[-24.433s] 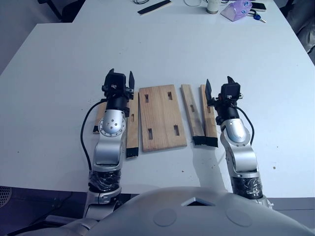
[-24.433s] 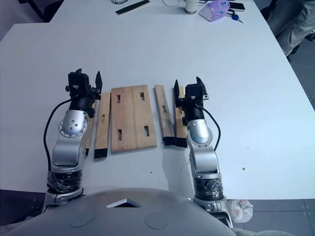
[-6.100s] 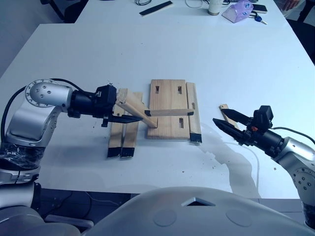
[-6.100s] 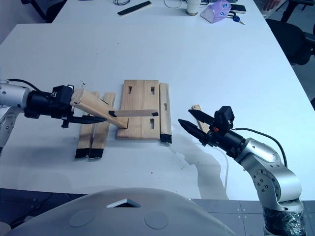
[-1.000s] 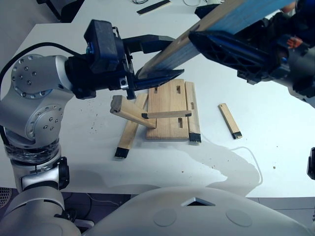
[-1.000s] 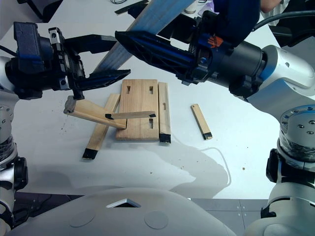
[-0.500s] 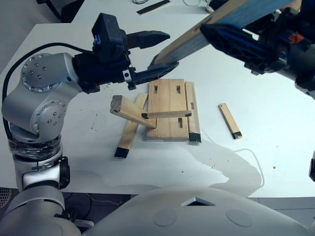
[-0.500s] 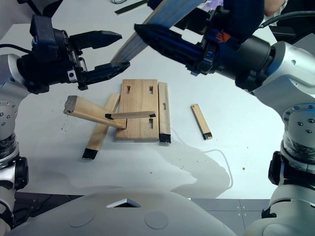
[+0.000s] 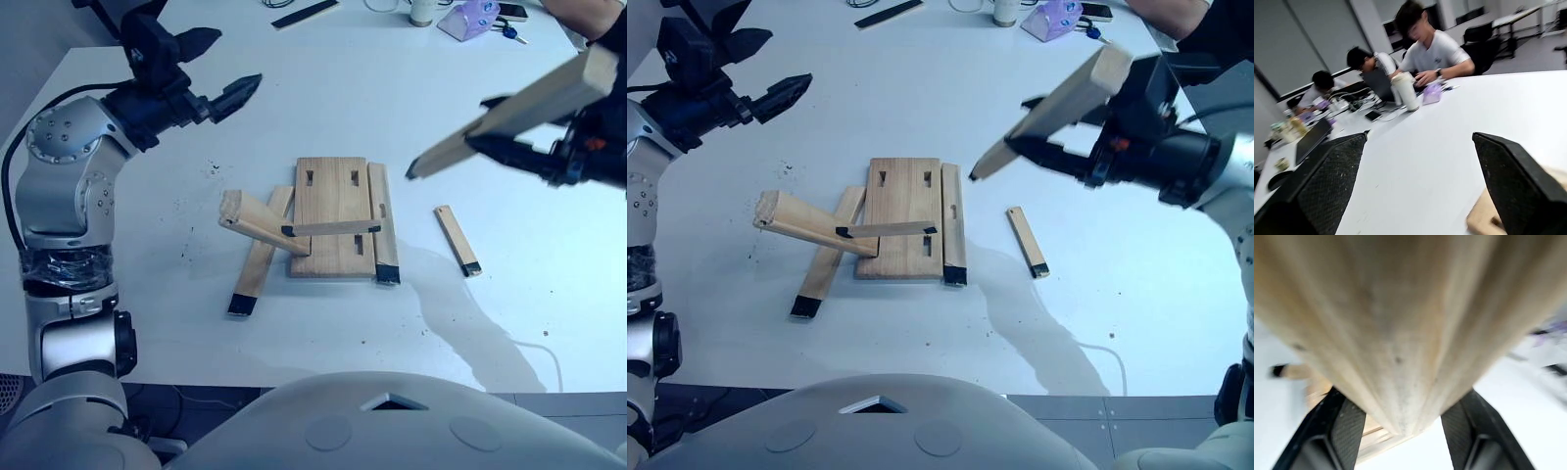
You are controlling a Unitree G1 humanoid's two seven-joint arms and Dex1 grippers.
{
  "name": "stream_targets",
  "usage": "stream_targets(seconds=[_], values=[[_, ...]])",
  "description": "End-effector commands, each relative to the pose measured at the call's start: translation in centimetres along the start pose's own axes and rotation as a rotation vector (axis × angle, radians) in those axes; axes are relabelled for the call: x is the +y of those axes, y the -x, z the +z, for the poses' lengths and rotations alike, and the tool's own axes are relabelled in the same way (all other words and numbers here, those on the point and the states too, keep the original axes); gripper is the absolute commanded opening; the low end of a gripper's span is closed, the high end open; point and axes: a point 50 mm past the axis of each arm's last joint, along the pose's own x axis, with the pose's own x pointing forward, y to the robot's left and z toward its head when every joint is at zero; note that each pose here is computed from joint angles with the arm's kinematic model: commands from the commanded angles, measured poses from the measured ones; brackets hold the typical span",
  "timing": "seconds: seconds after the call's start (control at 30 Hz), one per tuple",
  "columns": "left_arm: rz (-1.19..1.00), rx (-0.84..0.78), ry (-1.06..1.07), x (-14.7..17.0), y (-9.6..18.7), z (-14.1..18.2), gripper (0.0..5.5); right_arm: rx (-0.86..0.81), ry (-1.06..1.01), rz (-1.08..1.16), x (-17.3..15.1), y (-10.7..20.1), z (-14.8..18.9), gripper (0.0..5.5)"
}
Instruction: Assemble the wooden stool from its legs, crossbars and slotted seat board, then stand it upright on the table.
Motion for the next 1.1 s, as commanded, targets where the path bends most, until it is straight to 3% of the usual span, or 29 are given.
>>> stream_targets(seconds=[0.03,0.23,0.43,0.73,1.1], values=[[-0.069,0.144,-0.074,-1.0,1.8,-3.9,4.01,0.008,-0.019,0.123,2.3,-1.6,-1.2,2.06],[-0.336,0.319,-0.214,-3.7,3.8,-7.9,4.01,-0.002,-0.037,0.123,3.7,-3.0,-2.9,2.06],[-0.469,0.391,-0.270,-4.4,4.9,-9.5,4.01,-0.014,-0.049,0.126,4.6,-4.1,-4.2,2.06],[-0.636,0.428,-0.271,-5.8,5.7,-9.9,4.01,-0.028,-0.027,0.130,5.3,-4.7,-4.5,2.06],[-0.675,0.394,-0.244,-6.2,4.8,-8.7,4.01,0.066,-0.068,0.276,7.6,-4.5,-6.5,2.06]])
